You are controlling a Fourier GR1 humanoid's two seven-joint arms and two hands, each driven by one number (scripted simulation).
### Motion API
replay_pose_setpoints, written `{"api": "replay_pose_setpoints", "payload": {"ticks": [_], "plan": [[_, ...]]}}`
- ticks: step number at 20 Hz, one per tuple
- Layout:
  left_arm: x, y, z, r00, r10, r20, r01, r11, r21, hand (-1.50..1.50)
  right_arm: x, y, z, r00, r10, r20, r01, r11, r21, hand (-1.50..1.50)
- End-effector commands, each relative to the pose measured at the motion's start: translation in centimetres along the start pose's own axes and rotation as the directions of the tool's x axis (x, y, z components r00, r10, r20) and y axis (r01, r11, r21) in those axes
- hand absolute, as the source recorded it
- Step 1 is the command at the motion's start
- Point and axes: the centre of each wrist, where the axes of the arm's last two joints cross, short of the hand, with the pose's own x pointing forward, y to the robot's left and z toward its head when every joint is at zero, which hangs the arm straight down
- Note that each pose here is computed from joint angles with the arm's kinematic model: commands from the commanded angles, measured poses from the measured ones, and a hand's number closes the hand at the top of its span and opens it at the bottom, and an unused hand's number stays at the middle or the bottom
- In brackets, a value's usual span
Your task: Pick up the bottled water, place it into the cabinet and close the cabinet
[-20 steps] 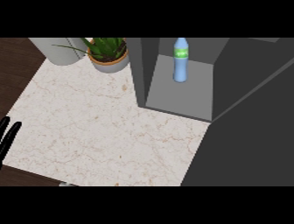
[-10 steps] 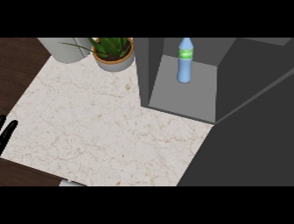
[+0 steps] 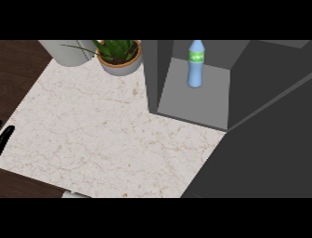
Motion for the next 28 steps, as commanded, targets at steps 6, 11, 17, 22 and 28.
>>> {"api": "replay_pose_setpoints", "payload": {"ticks": [6,11,17,22,28], "plan": [[0.7,0.3,-0.6,1.0,-0.006,0.013,0.006,1.0,-0.029,-1.5,-0.2,1.1,-2.1,0.982,-0.16,0.097,0.158,0.987,0.023,1.5],[0.7,0.3,-0.9,1.0,0.001,0.021,0.0,0.999,-0.039,-1.5,-1.1,1.1,-2.5,0.963,-0.243,0.118,0.242,0.97,0.024,1.5],[1.1,0.6,-1.2,1.0,-0.006,0.014,0.007,0.999,-0.053,-1.5,-1.8,-0.4,-3.1,0.965,-0.237,0.114,0.246,0.966,-0.073,1.5],[1.0,1.0,-1.1,1.0,-0.006,0.005,0.006,0.999,-0.042,-1.5,-1.9,-3.1,-4.1,0.994,-0.109,0.03,0.112,0.987,-0.118,1.5],[1.0,1.2,-1.2,1.0,-0.008,0.005,0.008,0.999,-0.039,-1.5,-2.4,-6.3,-6.5,0.996,-0.04,-0.078,0.029,0.99,-0.134,1.5]]}}
